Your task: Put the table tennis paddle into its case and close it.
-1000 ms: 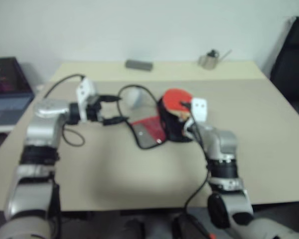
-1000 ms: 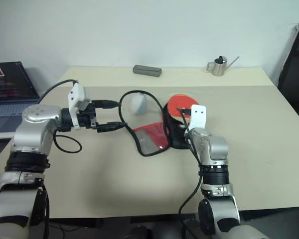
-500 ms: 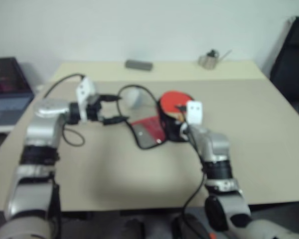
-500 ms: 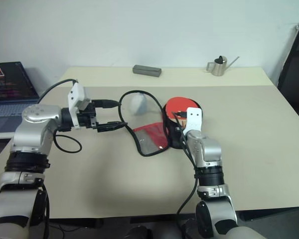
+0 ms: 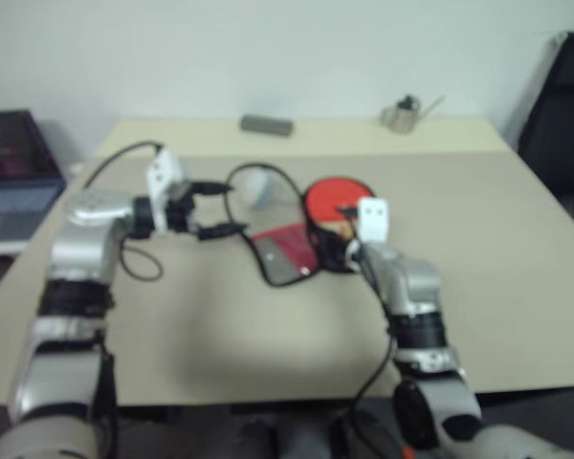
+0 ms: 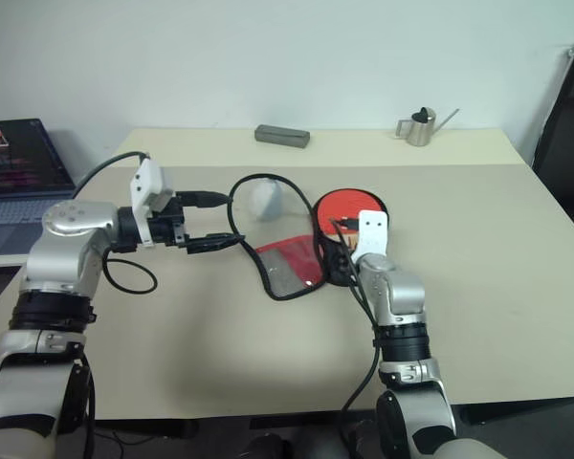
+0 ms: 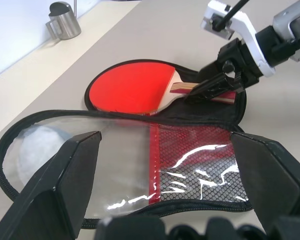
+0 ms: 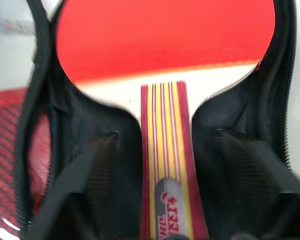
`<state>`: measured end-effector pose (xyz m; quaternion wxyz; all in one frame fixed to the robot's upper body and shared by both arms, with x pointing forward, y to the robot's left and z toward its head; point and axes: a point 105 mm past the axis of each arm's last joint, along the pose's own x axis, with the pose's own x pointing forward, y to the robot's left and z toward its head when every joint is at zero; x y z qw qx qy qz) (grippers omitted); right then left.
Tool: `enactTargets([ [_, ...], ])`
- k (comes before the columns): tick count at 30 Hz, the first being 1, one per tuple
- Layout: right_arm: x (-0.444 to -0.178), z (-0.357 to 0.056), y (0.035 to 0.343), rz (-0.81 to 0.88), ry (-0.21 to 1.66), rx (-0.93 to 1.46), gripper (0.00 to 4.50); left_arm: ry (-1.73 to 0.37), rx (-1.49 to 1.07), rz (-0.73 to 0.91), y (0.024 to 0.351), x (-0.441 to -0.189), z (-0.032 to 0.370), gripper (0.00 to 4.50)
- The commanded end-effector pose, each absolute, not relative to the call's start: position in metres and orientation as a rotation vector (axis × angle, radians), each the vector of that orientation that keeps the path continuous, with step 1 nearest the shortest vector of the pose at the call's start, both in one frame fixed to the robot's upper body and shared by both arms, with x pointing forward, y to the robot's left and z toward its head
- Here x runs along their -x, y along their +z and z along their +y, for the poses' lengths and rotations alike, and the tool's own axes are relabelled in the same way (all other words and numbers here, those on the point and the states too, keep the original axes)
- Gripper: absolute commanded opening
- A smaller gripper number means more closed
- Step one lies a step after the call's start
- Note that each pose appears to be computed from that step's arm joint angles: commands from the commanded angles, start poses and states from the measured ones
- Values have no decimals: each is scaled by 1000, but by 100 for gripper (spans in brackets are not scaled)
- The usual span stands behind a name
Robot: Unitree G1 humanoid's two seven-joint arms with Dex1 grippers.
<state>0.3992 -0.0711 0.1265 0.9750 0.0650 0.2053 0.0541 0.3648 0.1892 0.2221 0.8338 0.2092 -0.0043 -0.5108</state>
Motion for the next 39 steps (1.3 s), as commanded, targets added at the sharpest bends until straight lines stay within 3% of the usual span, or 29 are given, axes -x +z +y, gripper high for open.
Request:
enactTargets([
  [1, -394, -54, 156, 326, 178, -139, 447, -1068, -477, -73, 239, -363, 189, 450],
  [8, -379, -47, 208, 181, 392, -89, 447, -1045, -468, -67, 238, -364, 194, 450],
  [14, -367, -76, 231, 97, 518, 0, 447, -938, -451, -36, 230, -372, 213, 450],
  [23, -360, -107, 230, 93, 532, 26, 447, -704, -449, 2, 216, -399, 242, 450],
  [30, -346, -109, 226, 99, 597, 8, 447, -754, -451, 45, 200, -393, 246, 450],
  [39, -323, -106, 223, 135, 753, 27, 447, -645, -561, 186, 163, -410, 260, 450],
])
